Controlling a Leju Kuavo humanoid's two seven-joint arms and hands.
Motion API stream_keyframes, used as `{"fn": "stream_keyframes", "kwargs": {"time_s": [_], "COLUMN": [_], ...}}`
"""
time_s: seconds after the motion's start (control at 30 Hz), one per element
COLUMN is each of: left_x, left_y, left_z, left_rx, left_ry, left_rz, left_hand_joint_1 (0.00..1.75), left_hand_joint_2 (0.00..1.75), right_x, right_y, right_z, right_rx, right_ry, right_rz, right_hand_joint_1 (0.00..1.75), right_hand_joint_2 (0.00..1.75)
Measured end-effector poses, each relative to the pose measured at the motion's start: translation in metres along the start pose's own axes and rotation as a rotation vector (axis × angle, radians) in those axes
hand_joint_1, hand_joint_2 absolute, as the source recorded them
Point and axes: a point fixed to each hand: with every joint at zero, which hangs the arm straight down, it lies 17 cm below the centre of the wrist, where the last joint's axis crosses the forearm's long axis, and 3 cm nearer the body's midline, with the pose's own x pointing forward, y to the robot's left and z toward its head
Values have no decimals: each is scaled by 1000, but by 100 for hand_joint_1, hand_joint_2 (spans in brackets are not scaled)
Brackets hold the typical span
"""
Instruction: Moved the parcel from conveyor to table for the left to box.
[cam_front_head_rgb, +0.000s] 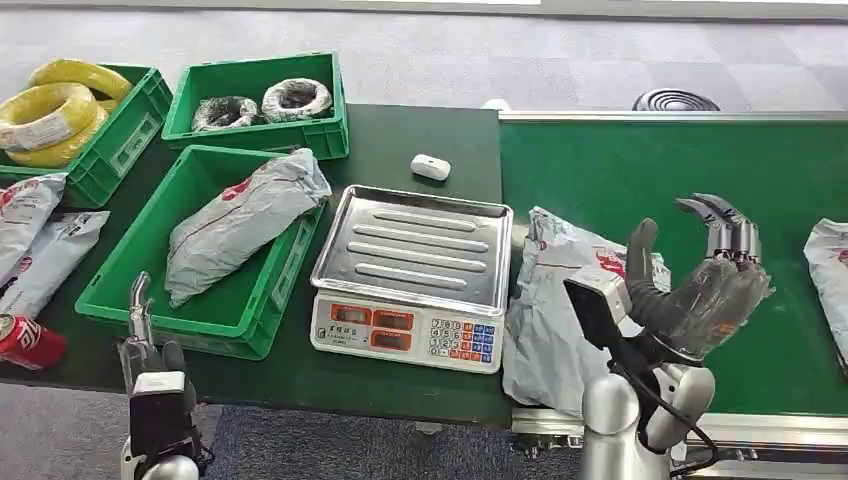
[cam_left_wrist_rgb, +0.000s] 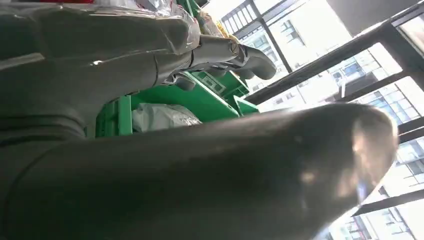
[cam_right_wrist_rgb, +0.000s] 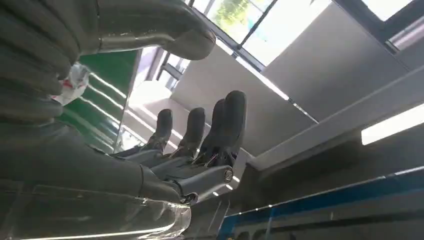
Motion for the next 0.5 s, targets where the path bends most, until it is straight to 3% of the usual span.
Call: {"fn": "stream_keyframes", "kwargs": {"time_s": [0.03,0.1,0.13,0.2,0.37,0.5], "left_x": [0,0,1,2,2,0], "left_y": [0,-1,-1,-2,-1,3], "left_z": [0,-2,-2,-4,-6,-8], "left_rx": [0,1,1,2,11,22], "left_ry": [0,-3,-4,-8,-4,3], "left_rz": [0,1,2,4,6,7], "left_hand_joint_1": [0,0,0,0,0,0], "left_hand_joint_2": [0,0,0,0,0,0], "right_x": [2,5,6,9,2,-21], "right_y": [-2,-4,-5,-5,19,84], "right_z": [-3,-9,-13,-21,-23,17], "right_rx": [-9,-26,-35,-44,-21,151], "right_ry": [-2,-11,-13,-22,47,248], "right_rz": [-7,-16,-20,-21,-122,-253], "right_hand_joint_1": [84,28,28,0,0,0], "right_hand_joint_2": [175,175,175,175,175,175]}}
